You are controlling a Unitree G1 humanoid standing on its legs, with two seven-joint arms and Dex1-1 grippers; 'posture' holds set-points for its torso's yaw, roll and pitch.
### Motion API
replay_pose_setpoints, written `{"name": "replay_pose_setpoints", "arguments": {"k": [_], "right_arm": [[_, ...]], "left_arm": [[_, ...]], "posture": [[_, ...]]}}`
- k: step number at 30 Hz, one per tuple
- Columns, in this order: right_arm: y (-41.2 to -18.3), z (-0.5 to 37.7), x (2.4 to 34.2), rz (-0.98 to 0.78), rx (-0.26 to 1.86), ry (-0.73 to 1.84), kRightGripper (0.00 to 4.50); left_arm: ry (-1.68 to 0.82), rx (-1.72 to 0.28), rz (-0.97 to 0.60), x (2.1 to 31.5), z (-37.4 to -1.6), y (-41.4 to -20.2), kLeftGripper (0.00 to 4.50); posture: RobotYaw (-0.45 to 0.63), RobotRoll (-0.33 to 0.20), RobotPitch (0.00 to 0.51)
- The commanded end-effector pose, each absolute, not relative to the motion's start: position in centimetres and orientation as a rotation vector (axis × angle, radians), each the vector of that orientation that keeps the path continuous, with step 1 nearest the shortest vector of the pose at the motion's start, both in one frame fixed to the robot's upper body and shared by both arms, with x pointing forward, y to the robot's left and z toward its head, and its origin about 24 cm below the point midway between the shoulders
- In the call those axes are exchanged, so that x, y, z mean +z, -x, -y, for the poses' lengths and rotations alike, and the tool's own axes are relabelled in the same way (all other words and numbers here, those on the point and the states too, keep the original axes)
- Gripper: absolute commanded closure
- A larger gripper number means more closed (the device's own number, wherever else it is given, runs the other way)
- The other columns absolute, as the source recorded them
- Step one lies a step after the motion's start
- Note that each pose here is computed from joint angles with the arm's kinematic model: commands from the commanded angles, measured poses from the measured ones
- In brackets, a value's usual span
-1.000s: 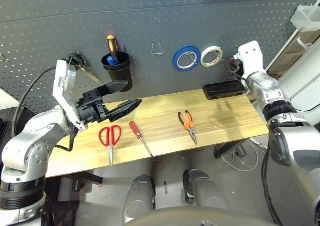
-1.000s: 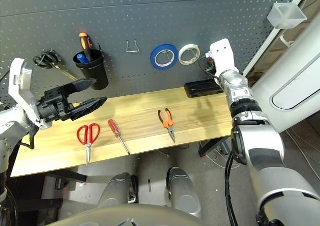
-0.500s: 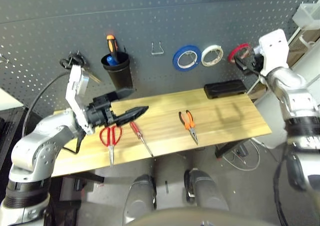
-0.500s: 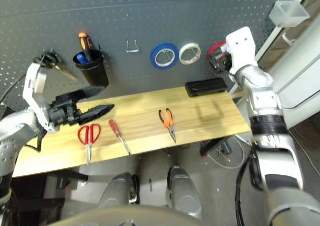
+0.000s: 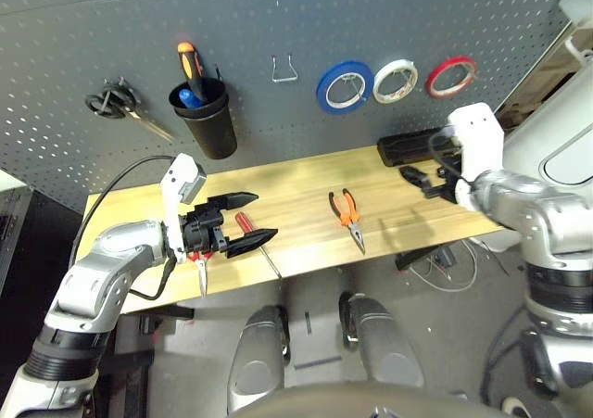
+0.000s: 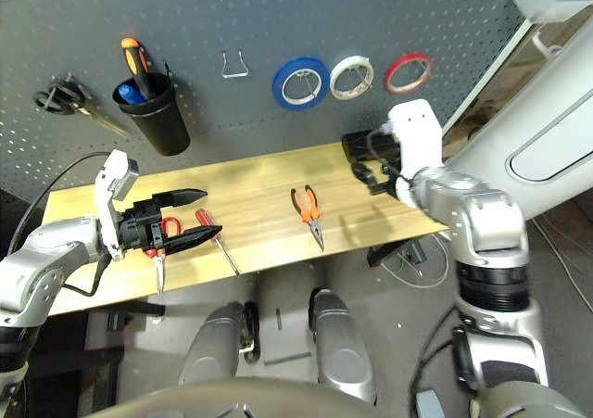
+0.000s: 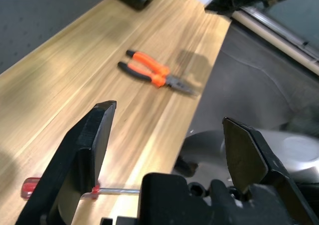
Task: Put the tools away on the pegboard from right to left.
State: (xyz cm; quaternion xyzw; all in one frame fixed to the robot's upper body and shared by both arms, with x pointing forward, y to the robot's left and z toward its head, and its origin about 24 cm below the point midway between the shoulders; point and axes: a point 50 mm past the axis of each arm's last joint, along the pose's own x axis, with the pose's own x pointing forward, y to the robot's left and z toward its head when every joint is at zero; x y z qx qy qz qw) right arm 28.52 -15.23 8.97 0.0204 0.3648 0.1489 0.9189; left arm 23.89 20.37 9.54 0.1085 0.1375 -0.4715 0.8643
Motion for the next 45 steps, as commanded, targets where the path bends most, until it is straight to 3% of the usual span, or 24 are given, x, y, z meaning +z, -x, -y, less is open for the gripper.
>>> {"name": "replay_pose_setpoints", "arguments": {"k": [1,12,32,35,40,45], "right_arm": [[-29.0,14.6,7.5,-0.835,0.240,-0.003,0.03],[-30.9,11.2,3.1,-0.948,0.246,0.072,0.03],[-32.2,8.4,-0.9,-1.030,0.272,0.075,0.03],[-32.0,8.4,-1.5,-1.041,0.267,0.059,0.64],[-31.9,8.7,-1.9,-1.030,0.264,0.090,2.41],[-32.6,9.2,-0.8,-0.965,0.292,0.109,2.42]], "left_arm": [[-0.281,-0.973,-0.287,8.9,-19.9,-24.0,0.00],[-0.335,-1.000,-0.301,8.4,-18.9,-22.9,0.00],[-0.295,-0.989,-0.329,9.0,-18.7,-21.0,0.00],[-0.293,-0.983,-0.328,9.1,-18.8,-21.0,0.00],[-0.236,-0.982,-0.307,9.5,-19.0,-21.2,0.00],[-0.198,-1.003,-0.299,9.9,-19.2,-21.1,0.00]], "posture": [[-0.07,0.000,0.246],[-0.01,0.000,0.249],[0.06,0.000,0.253],[0.07,0.000,0.249],[0.08,0.000,0.231],[0.07,0.000,0.195]]}}
